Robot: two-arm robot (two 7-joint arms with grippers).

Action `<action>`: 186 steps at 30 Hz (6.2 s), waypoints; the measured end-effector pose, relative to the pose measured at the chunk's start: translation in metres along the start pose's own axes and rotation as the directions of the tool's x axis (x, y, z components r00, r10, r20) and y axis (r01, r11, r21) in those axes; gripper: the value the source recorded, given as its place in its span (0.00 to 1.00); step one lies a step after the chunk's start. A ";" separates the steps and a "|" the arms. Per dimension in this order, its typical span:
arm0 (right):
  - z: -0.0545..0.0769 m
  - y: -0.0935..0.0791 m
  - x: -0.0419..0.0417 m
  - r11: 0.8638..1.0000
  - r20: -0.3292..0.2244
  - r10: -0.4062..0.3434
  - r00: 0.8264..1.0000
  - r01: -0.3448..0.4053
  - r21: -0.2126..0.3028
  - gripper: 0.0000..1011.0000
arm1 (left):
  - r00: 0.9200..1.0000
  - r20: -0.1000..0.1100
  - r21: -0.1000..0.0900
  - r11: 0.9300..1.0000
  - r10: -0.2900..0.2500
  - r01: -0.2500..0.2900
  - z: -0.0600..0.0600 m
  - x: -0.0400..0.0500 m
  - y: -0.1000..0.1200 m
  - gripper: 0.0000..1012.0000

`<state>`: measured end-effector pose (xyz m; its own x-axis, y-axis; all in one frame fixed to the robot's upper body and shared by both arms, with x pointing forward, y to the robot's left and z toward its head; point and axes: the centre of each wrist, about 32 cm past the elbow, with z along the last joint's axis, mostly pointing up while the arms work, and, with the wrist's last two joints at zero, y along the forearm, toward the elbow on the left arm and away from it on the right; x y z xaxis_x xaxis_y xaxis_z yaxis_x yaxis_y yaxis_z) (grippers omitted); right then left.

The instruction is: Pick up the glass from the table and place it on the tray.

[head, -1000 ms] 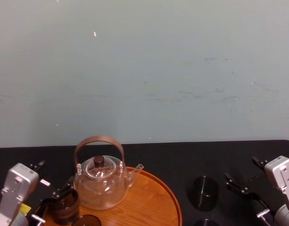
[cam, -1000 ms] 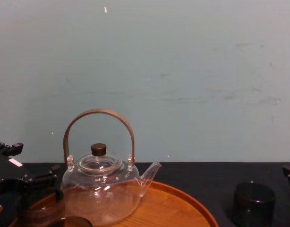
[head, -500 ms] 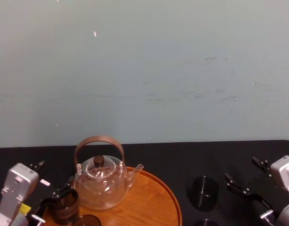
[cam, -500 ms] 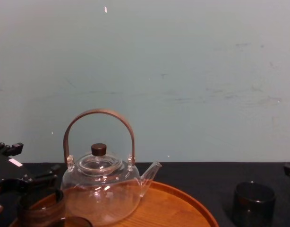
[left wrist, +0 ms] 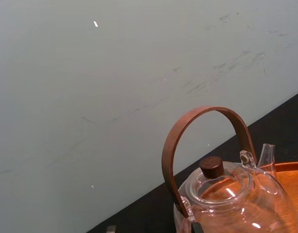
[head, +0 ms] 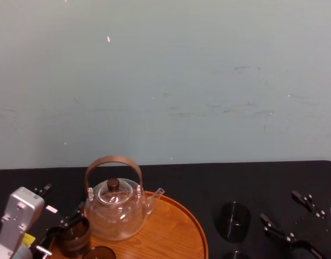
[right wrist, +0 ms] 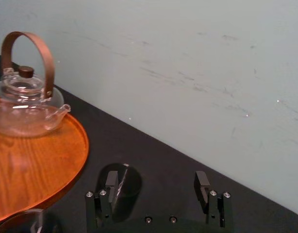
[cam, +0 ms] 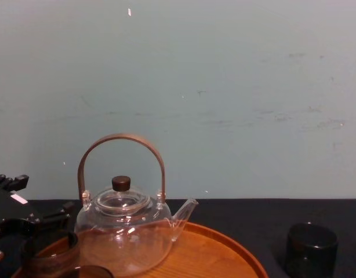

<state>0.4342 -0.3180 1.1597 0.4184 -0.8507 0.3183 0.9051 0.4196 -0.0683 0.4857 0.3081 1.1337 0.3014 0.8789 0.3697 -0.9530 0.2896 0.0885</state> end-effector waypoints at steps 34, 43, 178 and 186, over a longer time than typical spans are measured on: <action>-0.001 -0.040 -0.0456 0.975 -0.085 0.215 0.973 -0.218 -0.036 0.99 | 1.000 0.000 0.000 1.000 0.000 0.000 0.000 0.0000 0.000 0.99; -0.004 -0.040 -0.0452 0.972 -0.108 0.224 0.969 -0.230 -0.046 0.99 | 1.000 0.000 0.000 1.000 0.000 0.000 0.000 0.0000 0.000 0.99; -0.009 0.020 -0.0599 0.886 -0.162 0.454 0.876 -0.463 -0.016 0.90 | 1.000 0.000 0.000 1.000 0.000 0.000 0.000 0.0000 0.000 0.99; 0.007 0.037 -0.0782 0.842 -0.141 0.537 0.832 -0.539 0.026 0.90 | 1.000 0.000 0.000 1.000 0.000 0.000 0.000 0.0000 0.000 0.99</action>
<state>0.4348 -0.2336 1.1389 0.8448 -0.5267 0.0943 0.5342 0.8202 -0.2048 0.4857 0.3081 1.1337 0.3015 0.8789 0.3696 -0.9530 0.2897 0.0885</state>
